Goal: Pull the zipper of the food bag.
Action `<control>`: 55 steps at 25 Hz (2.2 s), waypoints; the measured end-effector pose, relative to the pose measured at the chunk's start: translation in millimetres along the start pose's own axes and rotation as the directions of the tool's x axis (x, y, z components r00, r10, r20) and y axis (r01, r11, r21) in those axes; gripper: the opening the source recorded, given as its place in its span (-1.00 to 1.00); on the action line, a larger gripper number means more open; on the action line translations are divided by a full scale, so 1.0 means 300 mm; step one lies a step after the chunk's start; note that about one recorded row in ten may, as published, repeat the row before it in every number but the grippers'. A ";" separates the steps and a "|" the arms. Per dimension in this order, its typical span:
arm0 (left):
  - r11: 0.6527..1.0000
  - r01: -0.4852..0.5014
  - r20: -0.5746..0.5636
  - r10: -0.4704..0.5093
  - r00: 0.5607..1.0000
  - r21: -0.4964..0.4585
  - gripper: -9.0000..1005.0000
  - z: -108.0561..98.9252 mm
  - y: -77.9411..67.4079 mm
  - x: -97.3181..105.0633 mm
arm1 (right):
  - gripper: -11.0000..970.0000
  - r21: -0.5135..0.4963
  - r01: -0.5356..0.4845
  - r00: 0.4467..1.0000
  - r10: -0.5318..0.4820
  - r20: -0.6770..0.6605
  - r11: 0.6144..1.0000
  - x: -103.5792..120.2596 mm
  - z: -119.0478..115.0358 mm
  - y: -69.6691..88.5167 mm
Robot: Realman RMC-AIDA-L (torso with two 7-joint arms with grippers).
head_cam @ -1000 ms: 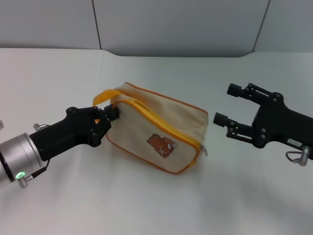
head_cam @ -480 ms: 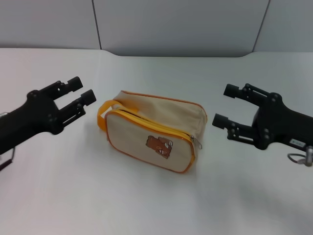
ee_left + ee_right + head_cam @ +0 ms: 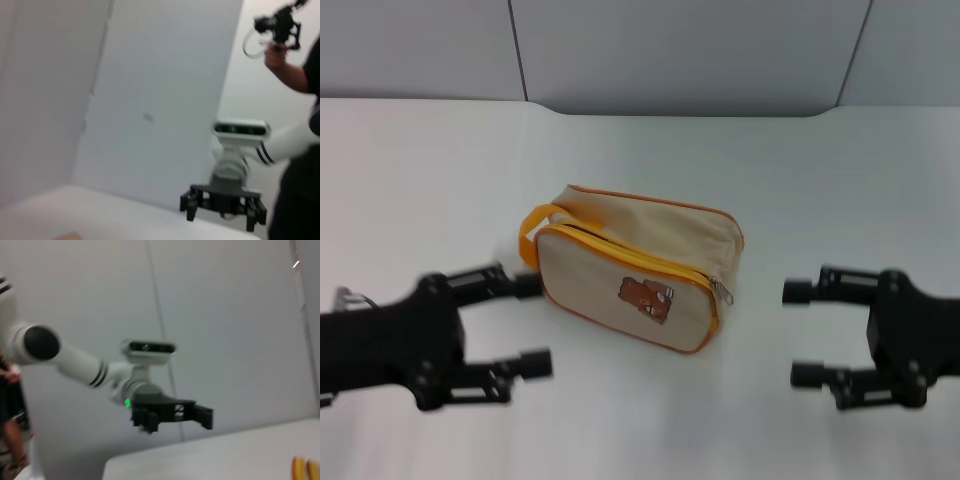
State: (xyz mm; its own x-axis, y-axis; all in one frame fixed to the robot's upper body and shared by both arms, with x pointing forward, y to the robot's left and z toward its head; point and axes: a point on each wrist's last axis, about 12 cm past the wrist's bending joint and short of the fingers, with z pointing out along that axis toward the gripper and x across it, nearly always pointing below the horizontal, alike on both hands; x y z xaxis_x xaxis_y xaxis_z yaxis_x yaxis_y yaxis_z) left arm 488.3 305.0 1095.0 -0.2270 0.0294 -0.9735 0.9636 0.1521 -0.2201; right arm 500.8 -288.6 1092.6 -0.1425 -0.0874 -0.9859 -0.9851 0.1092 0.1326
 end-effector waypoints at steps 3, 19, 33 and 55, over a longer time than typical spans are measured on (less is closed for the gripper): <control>1.000 0.011 -0.026 -0.010 1.000 0.022 0.61 0.021 0.001 0.008 | 0.63 -0.018 -0.010 1.000 0.010 -0.026 1.000 0.010 0.007 0.005; 0.999 0.010 -0.057 -0.007 0.998 0.039 0.64 0.058 0.003 0.023 | 0.63 -0.001 -0.014 0.999 0.014 -0.031 1.000 0.040 0.029 0.017; 0.999 0.014 -0.056 -0.012 0.998 0.039 0.64 0.060 -0.002 0.029 | 0.63 -0.009 -0.012 0.999 0.012 -0.029 1.000 0.038 0.033 0.019; 0.999 0.015 -0.062 -0.012 0.998 0.046 0.64 0.067 -0.002 0.033 | 0.63 -0.008 -0.013 0.999 0.012 -0.031 1.000 0.039 0.035 0.018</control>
State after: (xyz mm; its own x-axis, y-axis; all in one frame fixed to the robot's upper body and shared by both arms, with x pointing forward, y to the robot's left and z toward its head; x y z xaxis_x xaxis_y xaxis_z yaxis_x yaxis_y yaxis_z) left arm 488.2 285.3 1084.2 -0.2469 0.0884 -0.9650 0.9655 0.1072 -0.2372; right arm 494.8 -278.7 1080.7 -0.1576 -0.1166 -0.9806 -0.9839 0.1028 0.1459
